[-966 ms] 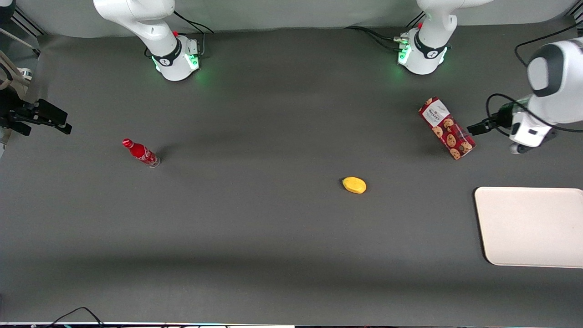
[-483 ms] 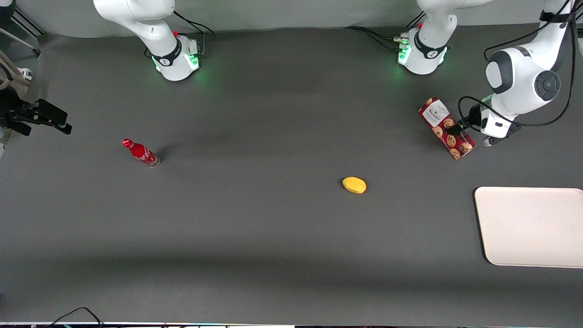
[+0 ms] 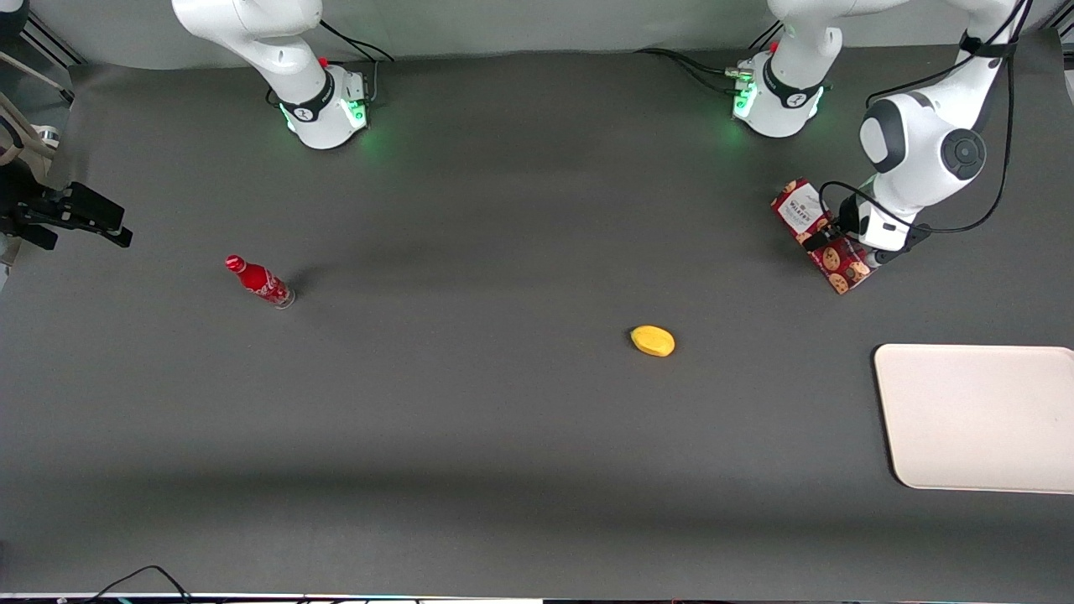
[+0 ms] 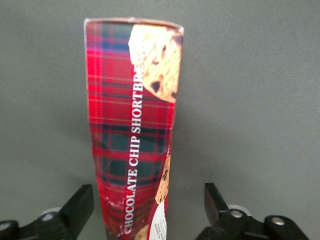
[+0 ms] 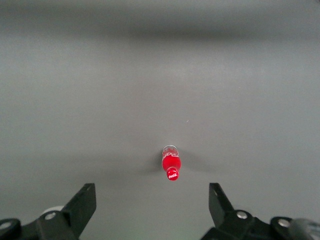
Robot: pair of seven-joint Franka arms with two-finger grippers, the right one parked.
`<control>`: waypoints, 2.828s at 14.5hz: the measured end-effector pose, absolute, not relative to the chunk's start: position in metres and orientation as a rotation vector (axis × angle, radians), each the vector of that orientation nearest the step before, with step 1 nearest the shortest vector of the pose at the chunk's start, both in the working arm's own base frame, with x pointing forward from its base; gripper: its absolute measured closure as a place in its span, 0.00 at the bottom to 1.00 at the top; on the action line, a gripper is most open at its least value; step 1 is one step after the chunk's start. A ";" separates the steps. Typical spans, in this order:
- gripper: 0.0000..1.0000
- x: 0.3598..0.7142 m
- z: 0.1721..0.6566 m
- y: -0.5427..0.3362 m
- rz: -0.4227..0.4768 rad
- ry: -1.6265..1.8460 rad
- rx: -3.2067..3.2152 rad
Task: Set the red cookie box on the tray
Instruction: 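Close the left gripper around the cookie box, then lift the cookie box and carry it toward the white tray, then lower the held cookie box onto the white tray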
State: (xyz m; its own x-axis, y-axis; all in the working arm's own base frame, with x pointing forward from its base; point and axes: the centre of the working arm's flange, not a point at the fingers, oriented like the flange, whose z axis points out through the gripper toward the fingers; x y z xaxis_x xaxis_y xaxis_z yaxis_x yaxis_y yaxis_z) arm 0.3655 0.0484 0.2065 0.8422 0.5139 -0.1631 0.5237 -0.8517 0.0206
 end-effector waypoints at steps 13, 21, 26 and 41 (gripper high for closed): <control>0.89 0.369 0.203 0.038 -0.306 0.790 2.960; 0.89 0.502 0.397 0.039 -0.456 0.590 3.006; 0.89 0.580 0.473 0.109 -0.233 0.207 3.138; 0.89 0.690 0.283 0.382 0.191 -0.024 3.227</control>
State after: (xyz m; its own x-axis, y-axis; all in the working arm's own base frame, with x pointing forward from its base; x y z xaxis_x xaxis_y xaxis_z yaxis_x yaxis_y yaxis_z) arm 0.6905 0.3815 0.2835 0.9930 -0.0199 0.1168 -0.0091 -0.9957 -0.0920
